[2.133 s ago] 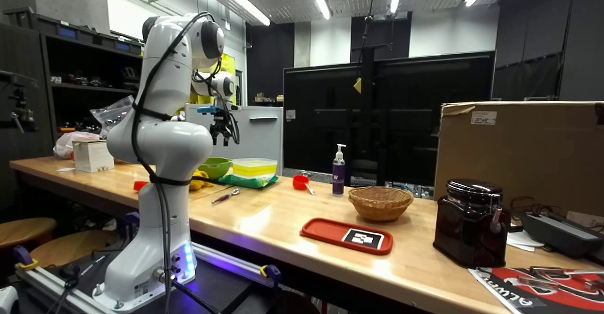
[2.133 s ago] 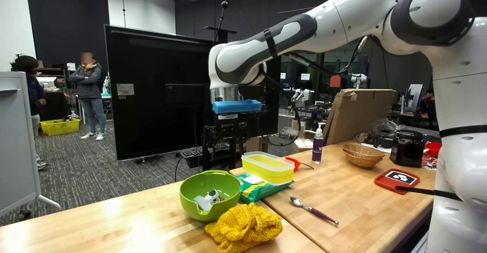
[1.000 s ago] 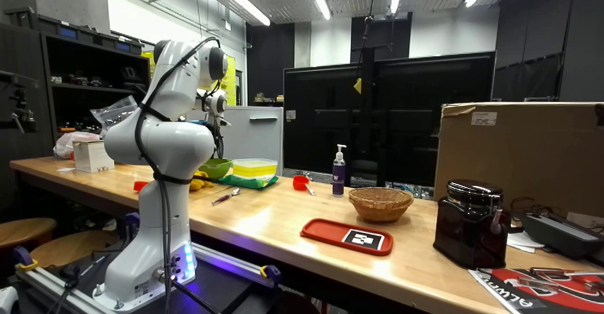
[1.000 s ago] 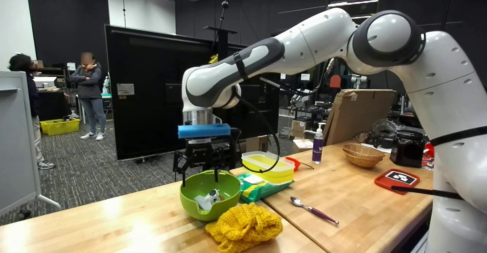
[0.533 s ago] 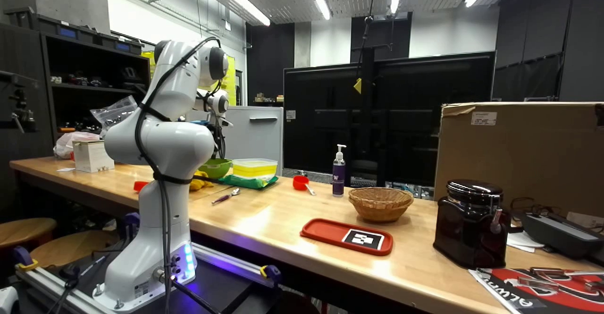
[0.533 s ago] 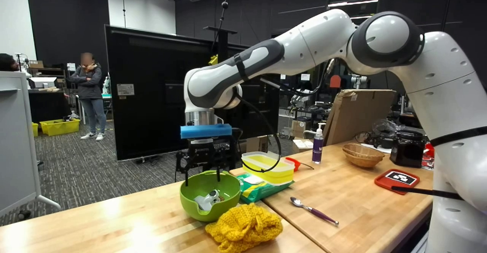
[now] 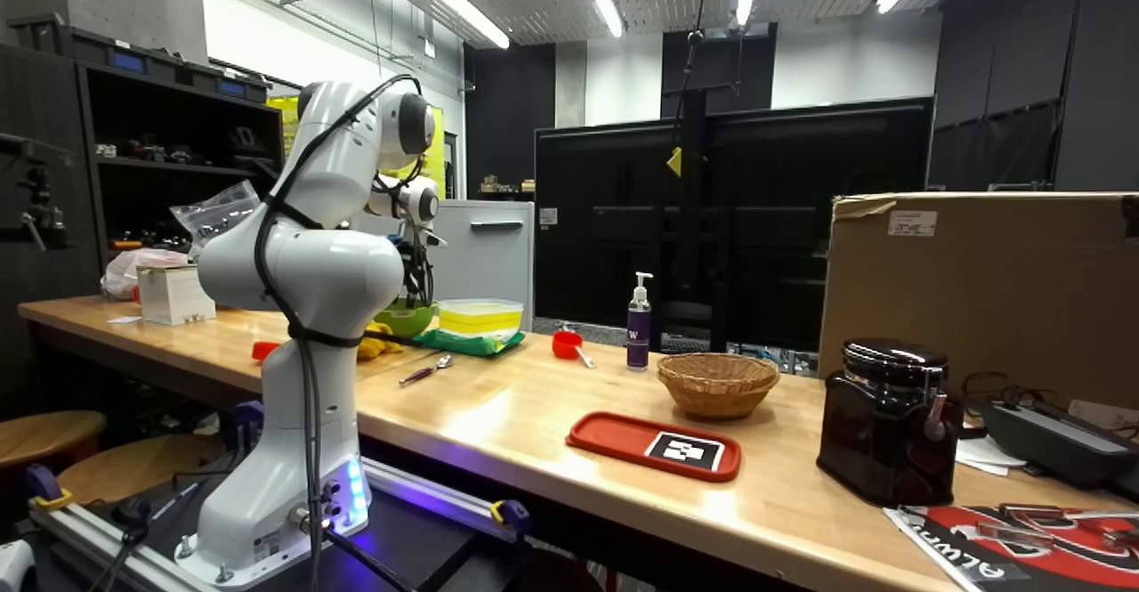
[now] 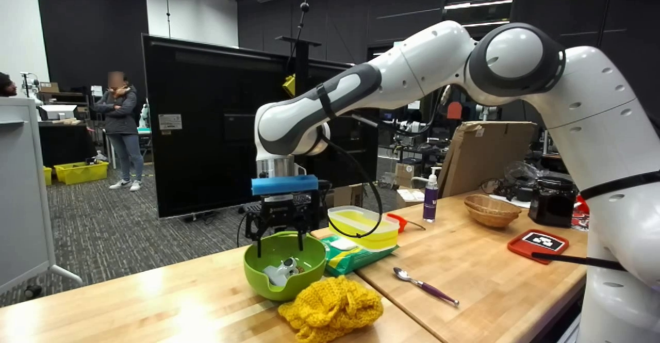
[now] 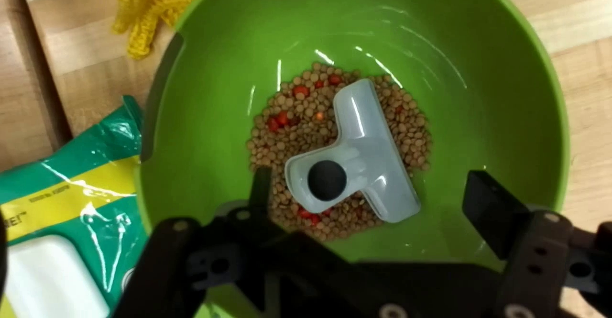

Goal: Take the white clip out of the green bowl and place it to the right of the yellow knitted item

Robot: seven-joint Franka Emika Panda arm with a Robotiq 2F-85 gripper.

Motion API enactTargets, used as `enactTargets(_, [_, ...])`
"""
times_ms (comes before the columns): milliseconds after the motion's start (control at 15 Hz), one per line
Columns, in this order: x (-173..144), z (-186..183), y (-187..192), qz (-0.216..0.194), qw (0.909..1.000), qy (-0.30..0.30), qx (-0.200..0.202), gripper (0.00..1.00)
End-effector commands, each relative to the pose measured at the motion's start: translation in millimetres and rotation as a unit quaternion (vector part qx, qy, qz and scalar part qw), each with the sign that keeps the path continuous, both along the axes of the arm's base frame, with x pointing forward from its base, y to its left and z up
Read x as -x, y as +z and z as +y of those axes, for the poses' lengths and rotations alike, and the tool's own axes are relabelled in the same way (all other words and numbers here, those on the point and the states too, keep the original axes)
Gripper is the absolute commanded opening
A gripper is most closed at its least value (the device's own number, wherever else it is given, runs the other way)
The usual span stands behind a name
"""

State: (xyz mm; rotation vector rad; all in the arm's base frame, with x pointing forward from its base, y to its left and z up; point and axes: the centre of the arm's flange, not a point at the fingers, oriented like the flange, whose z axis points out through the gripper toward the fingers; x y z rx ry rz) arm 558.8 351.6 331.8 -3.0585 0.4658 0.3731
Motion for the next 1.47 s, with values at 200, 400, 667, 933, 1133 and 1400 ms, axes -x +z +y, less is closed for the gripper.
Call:
enactTargets(200, [-0.7,-11.8,-18.7,0.005,0.9997,0.001,-0.025,1.0])
enactTargets(400, [0.9,-12.7,-28.5,0.008,0.9993,-0.002,-0.036,1.0])
enactTargets(667, [3.4,-13.8,-38.2,0.01,0.999,-0.005,-0.044,1.0])
enactTargets(933, [6.3,-13.8,-42.0,0.012,0.9989,-0.007,-0.046,0.73])
enactTargets(1133, [7.8,-14.7,-42.0,0.014,0.9989,-0.008,-0.043,0.52])
enactTargets(1400, [8.0,-15.7,-34.8,0.014,0.999,-0.008,-0.041,0.38])
